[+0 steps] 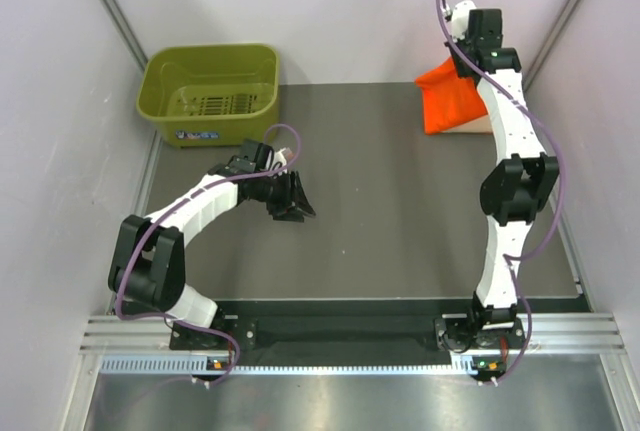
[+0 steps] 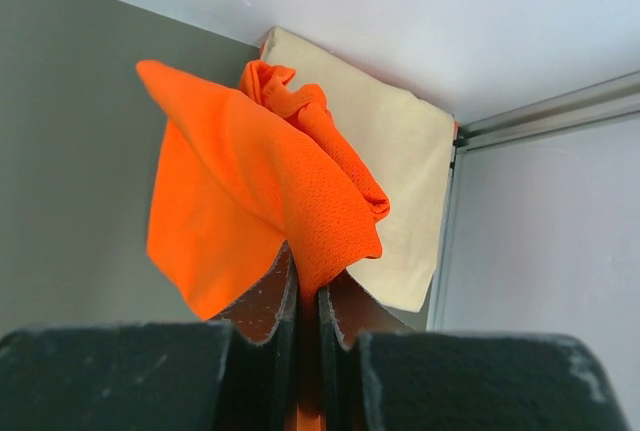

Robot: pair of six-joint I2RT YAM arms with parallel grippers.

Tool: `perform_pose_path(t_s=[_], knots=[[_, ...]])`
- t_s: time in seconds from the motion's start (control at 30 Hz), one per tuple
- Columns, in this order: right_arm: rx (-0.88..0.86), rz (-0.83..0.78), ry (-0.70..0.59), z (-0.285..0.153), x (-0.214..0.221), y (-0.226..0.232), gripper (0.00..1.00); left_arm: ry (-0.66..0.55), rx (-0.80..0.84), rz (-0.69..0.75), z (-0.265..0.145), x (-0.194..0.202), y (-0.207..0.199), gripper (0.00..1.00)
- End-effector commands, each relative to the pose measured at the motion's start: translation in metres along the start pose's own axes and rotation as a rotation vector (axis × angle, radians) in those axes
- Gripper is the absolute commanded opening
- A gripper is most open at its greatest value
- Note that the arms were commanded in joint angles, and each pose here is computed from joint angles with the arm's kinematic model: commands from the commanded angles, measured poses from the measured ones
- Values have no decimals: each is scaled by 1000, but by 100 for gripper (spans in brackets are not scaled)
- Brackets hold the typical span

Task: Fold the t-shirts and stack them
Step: Neatly place the folded tshirt to the corner

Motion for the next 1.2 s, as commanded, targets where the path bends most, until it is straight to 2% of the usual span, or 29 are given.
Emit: perform_pose_path(t_s=[0.0,0.53,1.1,1.17], knots=[[75,10,-144,-46,-33,-30,0,-5,28,10,1,-2,0,48],[95,17,-148,-59,-26,-46,0,3,27,3,3,-3,0,48],[65,26,-101,-14,-10,-40,0,16,18,-1,8,-8,1,48],[92,49,-92,-10,-3,-57,0,18,14,-2,9,-10,2,48]])
Point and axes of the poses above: each gripper's point midway between its finger pads, its own z axis out along the fingers, its own y axis along the line the jaws close on, x = y × z, the point moved 9 cm from there along -z, back along the fingers, and after that the axes turned 3 degrees about -z, right-handed, at the moved point
